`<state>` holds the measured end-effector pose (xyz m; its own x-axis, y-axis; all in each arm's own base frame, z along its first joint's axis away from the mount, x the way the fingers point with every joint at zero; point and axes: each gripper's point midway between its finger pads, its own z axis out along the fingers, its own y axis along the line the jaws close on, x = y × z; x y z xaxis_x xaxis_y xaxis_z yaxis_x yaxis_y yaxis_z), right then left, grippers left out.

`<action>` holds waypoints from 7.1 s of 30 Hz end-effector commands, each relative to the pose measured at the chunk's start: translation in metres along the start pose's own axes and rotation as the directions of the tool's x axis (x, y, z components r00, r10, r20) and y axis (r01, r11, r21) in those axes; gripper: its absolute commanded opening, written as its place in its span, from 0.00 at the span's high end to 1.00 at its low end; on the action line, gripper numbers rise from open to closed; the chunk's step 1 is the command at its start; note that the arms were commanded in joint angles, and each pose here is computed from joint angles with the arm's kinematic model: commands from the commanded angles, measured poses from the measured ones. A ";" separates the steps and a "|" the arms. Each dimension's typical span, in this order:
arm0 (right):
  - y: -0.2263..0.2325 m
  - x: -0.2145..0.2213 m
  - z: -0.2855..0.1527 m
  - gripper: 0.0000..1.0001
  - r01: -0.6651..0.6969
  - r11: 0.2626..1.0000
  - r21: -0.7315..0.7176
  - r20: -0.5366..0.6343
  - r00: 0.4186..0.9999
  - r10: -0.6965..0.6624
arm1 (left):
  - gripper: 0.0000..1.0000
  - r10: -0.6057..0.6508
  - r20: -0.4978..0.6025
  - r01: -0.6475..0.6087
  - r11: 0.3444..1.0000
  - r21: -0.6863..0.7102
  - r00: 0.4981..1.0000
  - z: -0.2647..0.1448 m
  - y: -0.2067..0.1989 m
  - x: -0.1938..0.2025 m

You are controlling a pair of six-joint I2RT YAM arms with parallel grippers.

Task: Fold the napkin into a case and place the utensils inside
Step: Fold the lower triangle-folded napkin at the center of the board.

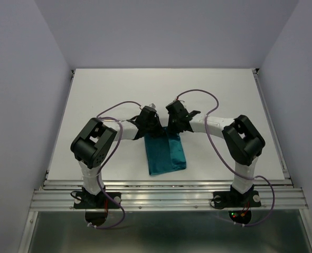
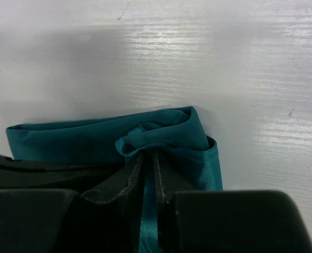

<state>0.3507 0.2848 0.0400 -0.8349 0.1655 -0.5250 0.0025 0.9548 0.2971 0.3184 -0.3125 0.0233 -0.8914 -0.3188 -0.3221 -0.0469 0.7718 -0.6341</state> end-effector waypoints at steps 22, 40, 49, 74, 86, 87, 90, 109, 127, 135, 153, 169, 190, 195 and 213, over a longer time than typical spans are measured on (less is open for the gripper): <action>0.023 -0.033 -0.071 0.76 0.000 0.992 -0.127 0.112 0.994 0.014 | 1.00 0.020 0.060 -0.020 1.000 -0.002 0.998 -0.040 -0.020 -0.018; -0.046 0.073 -0.086 0.78 -0.084 0.993 -0.084 -0.094 0.993 0.076 | 1.00 0.075 0.057 -0.082 0.988 0.133 0.996 -0.032 -0.063 -0.031; -0.045 0.106 -0.098 0.79 -0.071 0.990 -0.120 -0.173 0.984 0.050 | 1.00 0.103 0.041 -0.108 0.983 0.150 0.994 -0.019 -0.071 -0.034; -0.030 0.150 -0.078 0.80 -0.005 0.992 -0.124 -0.277 0.960 -0.030 | 1.00 0.132 0.031 -0.133 0.991 0.029 0.991 0.002 -0.037 -0.037; -0.039 0.152 -0.077 0.80 -0.032 0.996 -0.081 -0.268 0.963 0.009 | 1.00 0.132 0.061 -0.131 0.991 -0.012 0.989 -0.007 -0.024 -0.048; -0.039 0.153 -0.077 0.80 -0.033 0.996 -0.080 -0.269 0.963 0.010 | 1.00 0.131 0.062 -0.131 0.991 -0.012 0.989 -0.008 -0.024 -0.048; -0.040 0.154 -0.076 0.80 -0.038 0.996 -0.077 -0.275 0.961 0.016 | 1.00 0.124 0.072 -0.123 0.992 -0.015 0.990 -0.010 -0.022 -0.050; -0.030 0.142 -0.082 0.80 -0.020 0.994 -0.104 -0.252 0.968 -0.007 | 1.00 0.122 0.044 -0.120 0.992 -0.036 0.992 0.005 -0.007 -0.050; -0.058 0.128 -0.104 0.63 -0.066 0.998 -0.025 -0.138 0.988 0.062 | 1.00 0.124 0.025 -0.122 0.991 -0.052 0.992 0.017 0.002 -0.047; -0.052 0.147 -0.090 0.65 -0.033 0.998 -0.060 -0.218 0.976 0.019 | 1.00 0.121 0.025 -0.120 0.992 -0.051 0.992 0.017 0.002 -0.048; -0.071 0.154 -0.077 0.94 0.002 0.999 0.036 -0.215 0.977 0.005 | 1.00 0.121 0.028 -0.119 0.992 -0.045 0.992 0.017 -0.001 -0.049; -0.056 0.133 -0.085 0.66 0.029 1.000 0.008 -0.172 0.985 -0.027 | 0.62 0.170 0.109 -0.164 0.984 -0.066 0.979 -0.009 -0.020 -0.075; -0.034 0.108 -0.115 0.48 0.198 0.977 0.077 -0.027 0.980 -0.196 | 0.38 0.217 0.208 -0.177 0.964 -0.198 0.954 -0.076 -0.013 -0.091; -0.010 0.119 -0.113 0.50 0.265 0.963 0.038 -0.035 0.964 -0.264 | 0.75 0.166 0.147 -0.144 0.978 -0.149 0.975 -0.082 0.003 -0.054; 0.002 0.152 -0.091 0.58 0.354 0.935 0.024 -0.127 0.929 -0.349 | 1.00 0.080 -0.054 -0.085 0.991 -0.103 0.995 -0.062 0.059 0.036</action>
<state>0.1702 0.2746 0.0260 -0.8606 -0.2078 -0.4649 -0.2636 0.9629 0.0576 0.2578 -0.2367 0.0221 -0.9127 -0.2203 -0.3442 -0.0235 0.8692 -0.4940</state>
